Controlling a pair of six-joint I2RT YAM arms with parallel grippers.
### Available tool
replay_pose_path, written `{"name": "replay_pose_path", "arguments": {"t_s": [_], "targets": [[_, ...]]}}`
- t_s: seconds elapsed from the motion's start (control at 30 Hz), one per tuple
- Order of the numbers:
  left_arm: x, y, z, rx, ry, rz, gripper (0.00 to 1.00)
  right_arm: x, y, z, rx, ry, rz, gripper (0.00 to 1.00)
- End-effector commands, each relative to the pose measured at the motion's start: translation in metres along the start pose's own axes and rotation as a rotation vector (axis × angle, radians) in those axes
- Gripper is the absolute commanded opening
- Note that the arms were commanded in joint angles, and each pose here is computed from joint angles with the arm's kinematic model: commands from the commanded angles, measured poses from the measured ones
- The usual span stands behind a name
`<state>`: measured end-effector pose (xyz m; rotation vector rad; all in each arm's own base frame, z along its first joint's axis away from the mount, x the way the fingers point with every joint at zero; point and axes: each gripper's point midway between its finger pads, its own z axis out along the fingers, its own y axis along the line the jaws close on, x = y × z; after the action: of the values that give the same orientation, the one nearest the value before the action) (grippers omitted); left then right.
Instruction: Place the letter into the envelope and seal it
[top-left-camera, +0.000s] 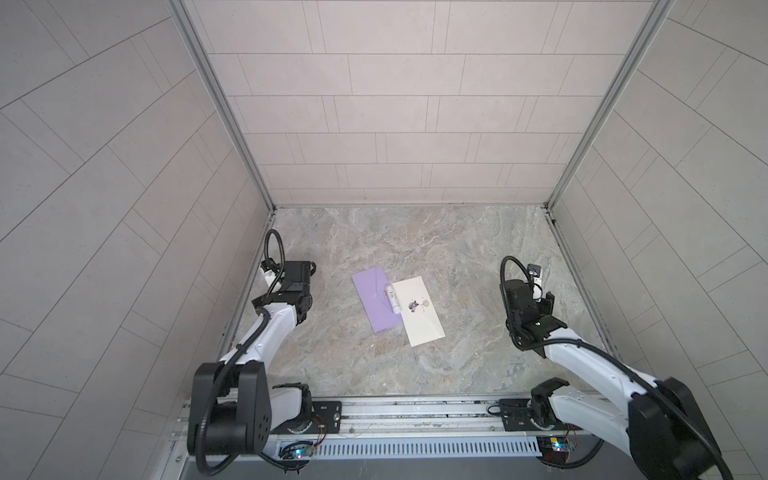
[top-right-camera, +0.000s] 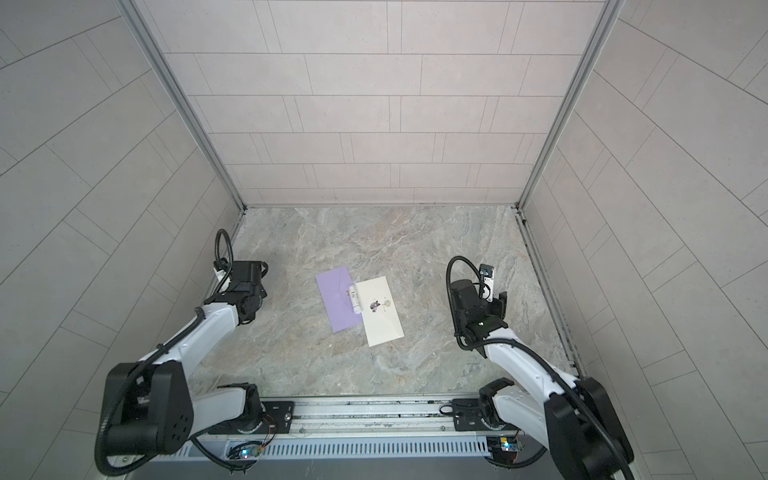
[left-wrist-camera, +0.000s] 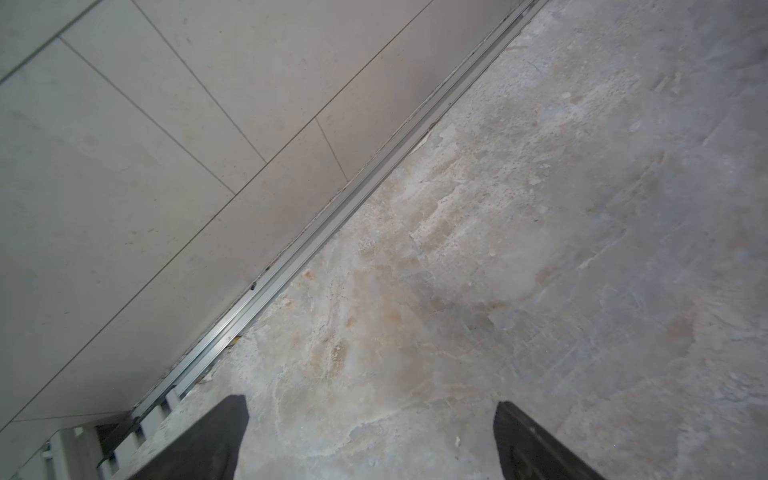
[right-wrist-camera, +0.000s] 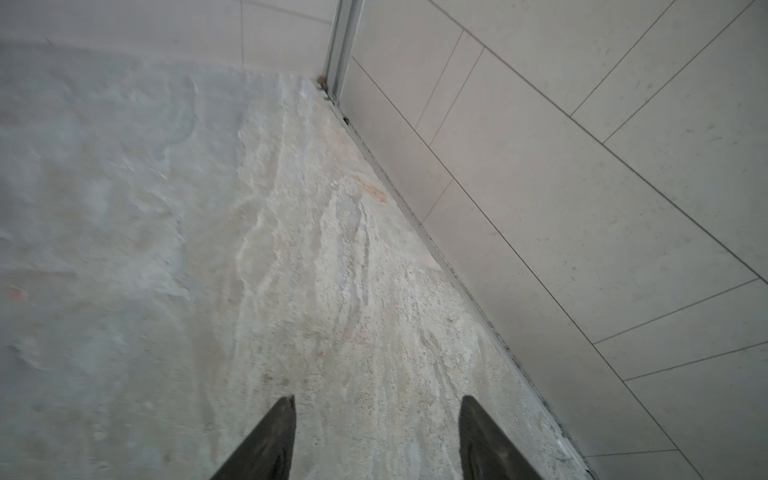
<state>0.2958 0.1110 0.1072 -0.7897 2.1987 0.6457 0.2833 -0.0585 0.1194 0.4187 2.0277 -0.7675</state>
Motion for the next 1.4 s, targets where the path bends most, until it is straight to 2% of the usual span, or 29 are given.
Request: {"name": "replay_pose_path", "arguments": {"t_s": [0.0,0.1,0.27,0.3,0.4,0.47,0.53,0.57,0.67,0.73,0.8,0.83,0.9,0.93,0.97,1.0,1.1,1.27,1.37], "targets": [[-0.017,-0.020,0.012,0.029,-0.040,-0.054,1.00,-0.023,-0.006,0.012,0.113,-0.054,0.047,0.63],[-0.011,-0.035,0.029,0.041,-0.053,-0.032,1.00,-0.037,0.003,0.021,0.112,-0.133,0.064,0.65],[-0.023,-0.042,0.029,0.097,-0.159,-0.081,1.00,-0.031,0.017,0.046,-0.060,-0.174,0.200,0.67],[-0.026,-0.043,0.029,0.116,-0.198,-0.101,1.00,-0.034,0.018,0.052,-0.093,-0.209,0.215,0.98],[-0.033,-0.044,0.025,0.150,-0.295,-0.112,1.00,-0.033,0.037,0.063,-0.242,-0.125,0.186,1.00],[-0.033,-0.042,0.025,0.156,-0.312,-0.129,1.00,-0.029,0.059,0.064,-0.361,-0.143,0.144,0.99],[-0.035,-0.049,0.027,0.189,-0.357,-0.118,1.00,-0.032,0.092,0.057,-0.526,-0.233,0.038,0.99],[-0.035,-0.054,0.026,0.212,-0.349,-0.102,1.00,-0.034,0.099,0.059,-0.547,-0.230,0.028,1.00],[-0.032,-0.073,0.020,0.321,-0.345,-0.030,1.00,-0.029,0.096,0.063,-0.528,-0.106,0.012,0.99],[-0.028,-0.091,0.014,0.416,-0.361,0.031,1.00,-0.032,0.099,0.061,-0.543,-0.186,0.007,0.99],[-0.014,-0.116,0.010,0.528,-0.383,0.120,1.00,-0.032,0.098,0.061,-0.540,-0.142,0.017,1.00],[-0.019,-0.122,0.009,0.530,-0.458,0.110,1.00,-0.029,0.096,0.062,-0.532,-0.106,0.013,0.99],[-0.013,-0.120,0.012,0.511,-0.354,0.140,1.00,-0.031,0.099,0.060,-0.548,-0.164,0.001,1.00],[-0.013,-0.121,0.012,0.507,-0.333,0.154,1.00,-0.031,0.098,0.060,-0.542,-0.143,0.011,1.00],[-0.015,-0.123,0.013,0.515,-0.372,0.137,1.00,-0.029,0.096,0.061,-0.534,-0.115,0.010,1.00],[-0.017,-0.123,0.011,0.528,-0.432,0.122,1.00,-0.030,0.097,0.060,-0.533,-0.140,0.003,1.00],[-0.015,-0.120,0.012,0.501,-0.370,0.139,1.00,-0.030,0.096,0.059,-0.508,-0.140,-0.002,0.99],[-0.018,-0.117,0.008,0.494,-0.446,0.110,1.00,-0.030,0.097,0.059,-0.509,-0.137,-0.001,1.00],[-0.017,-0.113,0.011,0.463,-0.432,0.101,1.00,-0.031,0.097,0.059,-0.508,-0.137,0.000,1.00]]}}
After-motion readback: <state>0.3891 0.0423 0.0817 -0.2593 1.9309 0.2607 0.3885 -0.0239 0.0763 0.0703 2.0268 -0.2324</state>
